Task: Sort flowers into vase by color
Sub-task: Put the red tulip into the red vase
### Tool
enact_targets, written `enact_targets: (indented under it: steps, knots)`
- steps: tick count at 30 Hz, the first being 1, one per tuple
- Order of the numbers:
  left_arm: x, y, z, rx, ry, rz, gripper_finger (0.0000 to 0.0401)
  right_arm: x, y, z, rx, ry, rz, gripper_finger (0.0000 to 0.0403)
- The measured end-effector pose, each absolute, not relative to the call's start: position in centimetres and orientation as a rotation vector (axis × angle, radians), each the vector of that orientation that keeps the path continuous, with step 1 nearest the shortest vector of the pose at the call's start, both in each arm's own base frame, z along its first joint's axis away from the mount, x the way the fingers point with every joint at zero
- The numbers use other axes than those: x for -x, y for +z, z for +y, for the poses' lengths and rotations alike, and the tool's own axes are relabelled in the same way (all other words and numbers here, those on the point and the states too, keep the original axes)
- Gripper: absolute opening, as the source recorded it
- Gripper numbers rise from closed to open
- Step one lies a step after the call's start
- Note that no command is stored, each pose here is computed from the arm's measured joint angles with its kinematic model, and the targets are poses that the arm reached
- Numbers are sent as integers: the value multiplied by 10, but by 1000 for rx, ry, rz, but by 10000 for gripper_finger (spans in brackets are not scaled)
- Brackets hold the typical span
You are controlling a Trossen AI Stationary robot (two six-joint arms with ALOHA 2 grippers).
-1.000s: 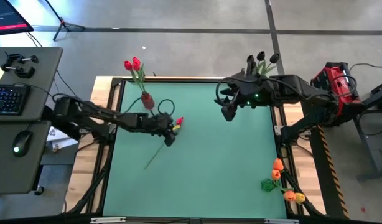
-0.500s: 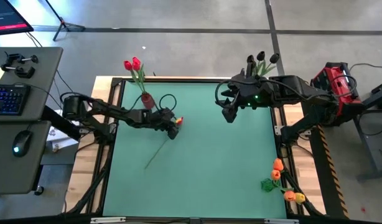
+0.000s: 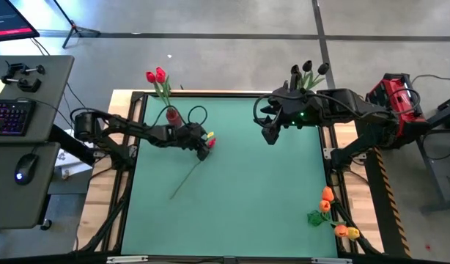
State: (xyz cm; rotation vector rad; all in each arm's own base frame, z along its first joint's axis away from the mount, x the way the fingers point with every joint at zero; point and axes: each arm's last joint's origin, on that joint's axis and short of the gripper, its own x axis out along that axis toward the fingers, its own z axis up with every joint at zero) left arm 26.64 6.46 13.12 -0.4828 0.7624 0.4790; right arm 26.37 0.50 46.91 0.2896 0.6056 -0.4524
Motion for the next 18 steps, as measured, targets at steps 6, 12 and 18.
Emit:
enact_targets:
  steps: [6,12,18]
  knots:
    - [-267,131,61,469,461,767,186,-264,469,5,-288,-457,604,197]
    - [-269,120,59,492,474,807,186,-264,469,5,-292,-466,600,197]
    - [-278,105,60,517,469,780,186,-264,469,5,-309,-472,596,197]
